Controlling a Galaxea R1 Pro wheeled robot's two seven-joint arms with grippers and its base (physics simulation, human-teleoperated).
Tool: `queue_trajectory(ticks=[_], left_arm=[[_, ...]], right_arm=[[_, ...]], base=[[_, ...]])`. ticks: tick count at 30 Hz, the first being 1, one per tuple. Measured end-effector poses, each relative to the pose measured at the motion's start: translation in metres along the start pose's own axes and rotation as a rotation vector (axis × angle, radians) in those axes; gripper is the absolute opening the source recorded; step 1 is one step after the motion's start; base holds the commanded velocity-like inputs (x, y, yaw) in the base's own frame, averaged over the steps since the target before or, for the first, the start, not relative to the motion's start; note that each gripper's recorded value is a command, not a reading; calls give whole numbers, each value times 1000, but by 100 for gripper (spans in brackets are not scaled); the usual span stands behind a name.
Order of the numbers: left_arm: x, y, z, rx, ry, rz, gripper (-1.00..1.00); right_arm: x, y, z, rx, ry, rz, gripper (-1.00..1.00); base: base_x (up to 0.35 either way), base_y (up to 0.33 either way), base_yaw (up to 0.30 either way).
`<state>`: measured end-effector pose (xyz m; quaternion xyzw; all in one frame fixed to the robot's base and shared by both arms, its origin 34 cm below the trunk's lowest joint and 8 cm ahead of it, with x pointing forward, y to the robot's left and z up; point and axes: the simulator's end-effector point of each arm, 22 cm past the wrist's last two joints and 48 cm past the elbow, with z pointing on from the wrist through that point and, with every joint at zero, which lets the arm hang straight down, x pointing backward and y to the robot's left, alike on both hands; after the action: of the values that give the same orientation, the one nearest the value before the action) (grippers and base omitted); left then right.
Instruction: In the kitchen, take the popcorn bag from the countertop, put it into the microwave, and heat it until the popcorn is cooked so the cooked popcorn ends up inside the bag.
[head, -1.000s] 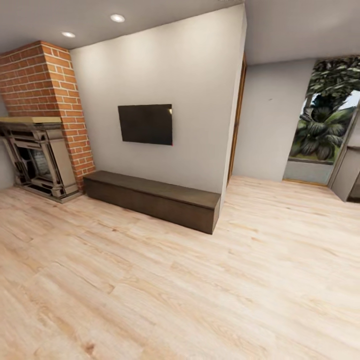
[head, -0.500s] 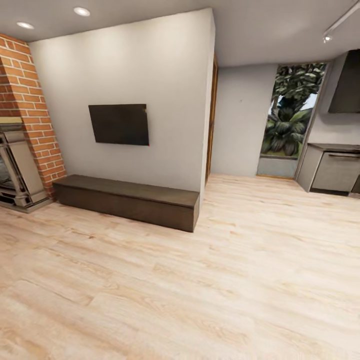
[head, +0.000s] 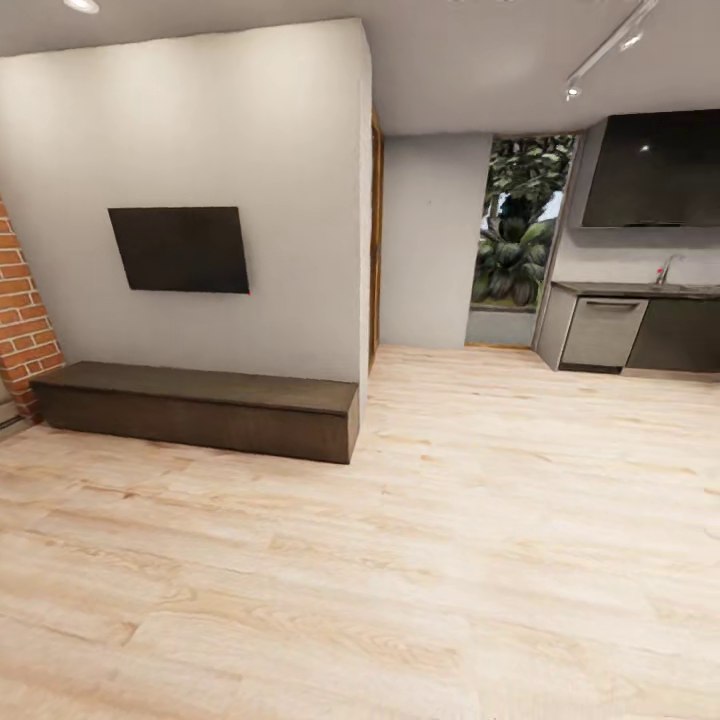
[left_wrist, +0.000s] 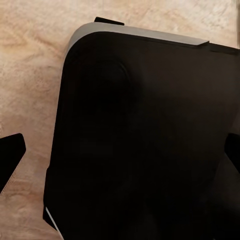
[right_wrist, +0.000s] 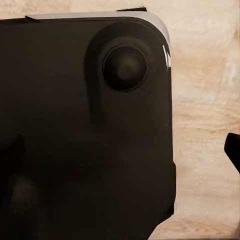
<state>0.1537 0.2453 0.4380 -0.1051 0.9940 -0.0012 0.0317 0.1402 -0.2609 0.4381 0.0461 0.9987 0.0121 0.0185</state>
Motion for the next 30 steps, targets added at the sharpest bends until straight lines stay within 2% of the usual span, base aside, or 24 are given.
queue_trajectory(ticks=[18,25,30], left_arm=[[1,-2,0,3,2,1,100],[1,-3,0,7,3,17,100],[2,-4,0,8,9,24,100]], right_arm=[[-1,1,0,0,-3,-3,100],[-2,1,0,-1,-7,-6,100],[-2,0,0,-1,-7,-12,100]], base=[[8,0,-293],[261,0,-282],[321,0,-62]])
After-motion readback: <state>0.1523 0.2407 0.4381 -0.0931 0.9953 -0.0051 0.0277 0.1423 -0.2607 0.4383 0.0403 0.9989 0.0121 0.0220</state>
